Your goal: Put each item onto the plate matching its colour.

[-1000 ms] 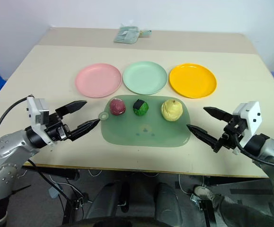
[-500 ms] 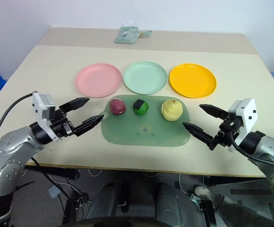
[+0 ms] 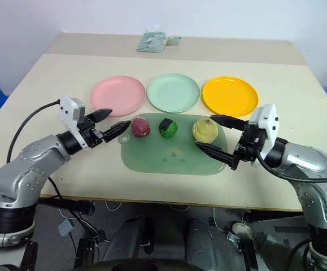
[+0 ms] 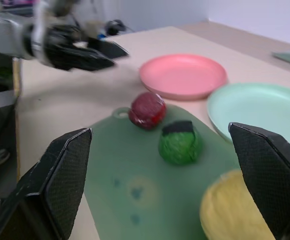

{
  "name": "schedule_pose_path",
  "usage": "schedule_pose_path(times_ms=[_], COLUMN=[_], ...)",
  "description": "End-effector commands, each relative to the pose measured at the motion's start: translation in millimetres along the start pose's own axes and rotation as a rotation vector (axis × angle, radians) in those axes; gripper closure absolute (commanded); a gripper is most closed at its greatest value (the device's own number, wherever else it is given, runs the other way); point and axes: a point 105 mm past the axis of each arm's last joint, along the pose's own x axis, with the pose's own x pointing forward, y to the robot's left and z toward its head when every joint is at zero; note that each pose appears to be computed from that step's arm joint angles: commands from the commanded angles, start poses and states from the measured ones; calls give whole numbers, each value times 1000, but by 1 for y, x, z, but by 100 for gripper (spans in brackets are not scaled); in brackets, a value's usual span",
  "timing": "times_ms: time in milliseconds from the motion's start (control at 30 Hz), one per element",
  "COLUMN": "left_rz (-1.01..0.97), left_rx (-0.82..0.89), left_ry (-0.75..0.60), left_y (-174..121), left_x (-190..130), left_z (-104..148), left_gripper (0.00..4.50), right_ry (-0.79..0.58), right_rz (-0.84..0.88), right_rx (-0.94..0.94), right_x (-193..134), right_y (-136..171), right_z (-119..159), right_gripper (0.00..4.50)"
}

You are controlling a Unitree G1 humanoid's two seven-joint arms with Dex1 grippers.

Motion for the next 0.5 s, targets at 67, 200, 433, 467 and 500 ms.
schedule_pose_path(times_ms=[67, 200, 433, 467, 500], left_rz=[-8, -23, -46, -52, -57], left_rx=[9, 12, 13, 15, 16], left_ry=[2, 46, 84, 89, 92], left_y=[0, 3, 9, 9, 9], left_x=[9, 14, 27, 29, 31], left_z=[0, -9, -20, -21, -22], left_gripper=[0, 0, 0, 0, 0], right_ry=[-24, -27, -37, -37, -38], right_rz=[27, 23, 14, 14, 14], right_rx=[-48, -61, -66, -65, -65], right_x=[5, 6, 7, 7, 7], right_y=[0, -2, -1, 0, 0], right_z=[7, 7, 6, 6, 6], right_gripper=[4, 4, 4, 4, 4])
